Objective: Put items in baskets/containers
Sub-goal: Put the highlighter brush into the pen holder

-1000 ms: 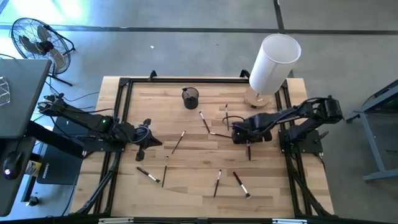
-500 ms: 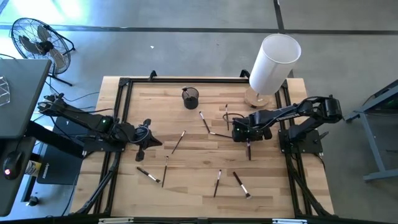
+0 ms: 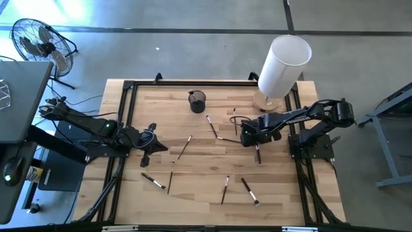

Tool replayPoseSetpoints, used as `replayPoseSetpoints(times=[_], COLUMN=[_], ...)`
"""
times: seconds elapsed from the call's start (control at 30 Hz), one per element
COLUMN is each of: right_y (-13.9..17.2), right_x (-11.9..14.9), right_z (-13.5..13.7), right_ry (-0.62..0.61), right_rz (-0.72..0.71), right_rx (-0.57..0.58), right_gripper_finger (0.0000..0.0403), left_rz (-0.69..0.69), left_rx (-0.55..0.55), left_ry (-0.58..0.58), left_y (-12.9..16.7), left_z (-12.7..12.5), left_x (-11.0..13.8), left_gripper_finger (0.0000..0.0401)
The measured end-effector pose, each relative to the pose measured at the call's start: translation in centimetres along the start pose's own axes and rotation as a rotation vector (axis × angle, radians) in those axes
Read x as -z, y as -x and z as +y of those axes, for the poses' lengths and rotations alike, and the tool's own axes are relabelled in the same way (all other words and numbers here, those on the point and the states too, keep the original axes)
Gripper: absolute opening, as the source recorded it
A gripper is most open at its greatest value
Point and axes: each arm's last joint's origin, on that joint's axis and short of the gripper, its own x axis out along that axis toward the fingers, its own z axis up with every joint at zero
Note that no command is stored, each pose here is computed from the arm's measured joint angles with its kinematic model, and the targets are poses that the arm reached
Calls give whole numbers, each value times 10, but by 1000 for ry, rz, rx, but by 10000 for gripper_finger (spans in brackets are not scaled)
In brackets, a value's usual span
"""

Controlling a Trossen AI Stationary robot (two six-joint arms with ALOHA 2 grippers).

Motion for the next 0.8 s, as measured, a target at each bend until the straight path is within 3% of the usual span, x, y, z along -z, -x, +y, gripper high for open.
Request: replayPoseSetpoints(times=[0.23, 0.63, 0.8], right_y=[0, 7, 28], right_x=[-2, 8, 12], right_z=[5, 9, 13], right_ry=[93, 88, 105], right_rz=[-37, -30, -99], right_rx=[-43, -97, -251], right_gripper_finger=[29, 26, 21], left_rz=[1, 14, 17], left_rx=[3, 16, 6], left_ry=[0, -2, -3], left_y=[0, 0, 0], left_z=[0, 0, 0], left_x=[0, 1, 1], left_gripper_finger=[0, 0, 0])
